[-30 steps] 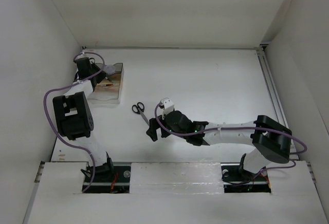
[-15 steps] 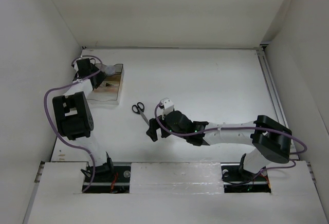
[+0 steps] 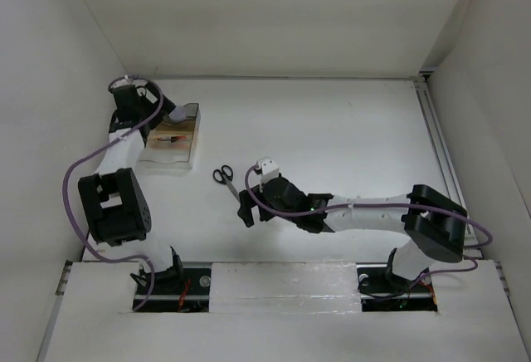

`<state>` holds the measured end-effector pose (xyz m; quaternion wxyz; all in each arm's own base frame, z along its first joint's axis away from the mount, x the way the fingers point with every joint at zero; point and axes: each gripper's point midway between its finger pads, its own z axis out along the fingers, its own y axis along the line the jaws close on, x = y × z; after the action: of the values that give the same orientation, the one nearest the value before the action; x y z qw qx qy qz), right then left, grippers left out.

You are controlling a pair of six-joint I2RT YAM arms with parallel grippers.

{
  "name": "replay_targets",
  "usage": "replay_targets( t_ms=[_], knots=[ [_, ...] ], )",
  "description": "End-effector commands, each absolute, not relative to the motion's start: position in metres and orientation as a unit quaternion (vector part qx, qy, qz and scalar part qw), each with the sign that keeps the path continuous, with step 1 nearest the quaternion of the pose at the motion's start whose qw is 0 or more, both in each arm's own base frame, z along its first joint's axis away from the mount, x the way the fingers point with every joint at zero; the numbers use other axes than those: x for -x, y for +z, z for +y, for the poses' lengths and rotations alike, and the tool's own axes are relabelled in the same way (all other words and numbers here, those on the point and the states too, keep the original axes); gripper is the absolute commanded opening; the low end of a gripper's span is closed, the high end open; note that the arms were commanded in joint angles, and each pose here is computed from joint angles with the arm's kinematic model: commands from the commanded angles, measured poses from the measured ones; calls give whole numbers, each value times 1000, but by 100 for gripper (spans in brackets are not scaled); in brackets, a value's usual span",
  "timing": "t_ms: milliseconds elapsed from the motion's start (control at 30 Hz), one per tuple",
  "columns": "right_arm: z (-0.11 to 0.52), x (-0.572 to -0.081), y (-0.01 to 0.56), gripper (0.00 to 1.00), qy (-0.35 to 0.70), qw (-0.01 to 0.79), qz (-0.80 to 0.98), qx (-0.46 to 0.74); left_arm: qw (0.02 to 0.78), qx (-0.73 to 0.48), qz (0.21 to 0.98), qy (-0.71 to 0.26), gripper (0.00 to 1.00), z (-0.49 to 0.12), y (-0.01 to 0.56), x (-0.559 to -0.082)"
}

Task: Sort the stationery into containers
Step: Place the pen in the storage box, then move the scissors to the center of the board.

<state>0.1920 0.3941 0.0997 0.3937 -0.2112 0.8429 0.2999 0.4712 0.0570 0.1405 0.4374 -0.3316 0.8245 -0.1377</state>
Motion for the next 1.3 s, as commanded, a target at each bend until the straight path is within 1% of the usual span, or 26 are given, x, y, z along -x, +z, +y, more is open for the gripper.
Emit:
replay_targets(
  t_ms=[0,33,67,100,133,167,200,233,267,300,367,400,433,500,533,567,633,667,700,767,833,867,1067,1267],
  knots=[
    [407,-208,117,99,274,414,843,209,549,242,789,-131,99,57,241,-468],
    [408,-211,116,99,264,414,845,213,571,225,780,-124,99,55,265,-458],
    [403,-213,111,99,239,407,854,220,578,213,780,-110,99,57,273,-452],
    [413,-217,116,99,237,406,854,220,585,194,783,-87,99,61,279,-445],
    [414,-220,115,99,224,405,857,225,596,178,779,-76,99,57,297,-434],
    [409,-221,109,99,198,394,867,230,598,165,782,-66,99,57,302,-428],
    [417,-231,124,99,200,403,865,221,602,151,782,-57,99,58,314,-423],
    [420,-233,117,99,187,395,869,230,603,126,787,-37,99,59,322,-415],
    [420,-240,117,99,177,393,872,232,574,117,810,-33,99,56,311,-405],
    [414,-250,113,98,159,384,881,227,576,106,810,-26,99,56,322,-398],
    [425,-269,119,93,158,383,880,232,544,85,835,-21,99,51,313,-375],
    [426,-274,118,86,162,375,882,235,542,63,838,-20,99,50,316,-368],
    [427,-295,132,81,170,385,880,222,535,53,843,-22,99,46,314,-360],
    [427,-313,126,74,162,382,881,226,539,27,842,-25,99,37,319,-338],
    [420,-324,120,67,152,369,889,224,539,13,842,-21,99,35,319,-331],
    [430,-336,122,63,156,368,890,221,535,7,844,-24,99,33,314,-325],
    [432,-342,112,59,140,352,893,244,547,1,837,-19,99,30,322,-312],
    [441,-352,123,59,152,358,889,241,541,2,841,-20,99,29,318,-307],
    [444,-353,103,59,141,341,895,251,545,-1,838,-23,99,27,320,-306],
    [441,-363,95,58,136,331,901,246,536,-6,844,-27,99,24,315,-299],
    [445,-362,87,58,140,322,902,250,528,-12,848,-30,99,22,312,-293],
    [447,-365,88,56,151,321,901,249,532,-18,846,-26,99,22,314,-292],
    [456,-358,70,56,172,300,902,261,530,-27,847,-33,99,18,310,-285],
    [472,-354,62,56,181,298,897,271,520,-35,852,-53,99,10,299,-285]
  ],
)
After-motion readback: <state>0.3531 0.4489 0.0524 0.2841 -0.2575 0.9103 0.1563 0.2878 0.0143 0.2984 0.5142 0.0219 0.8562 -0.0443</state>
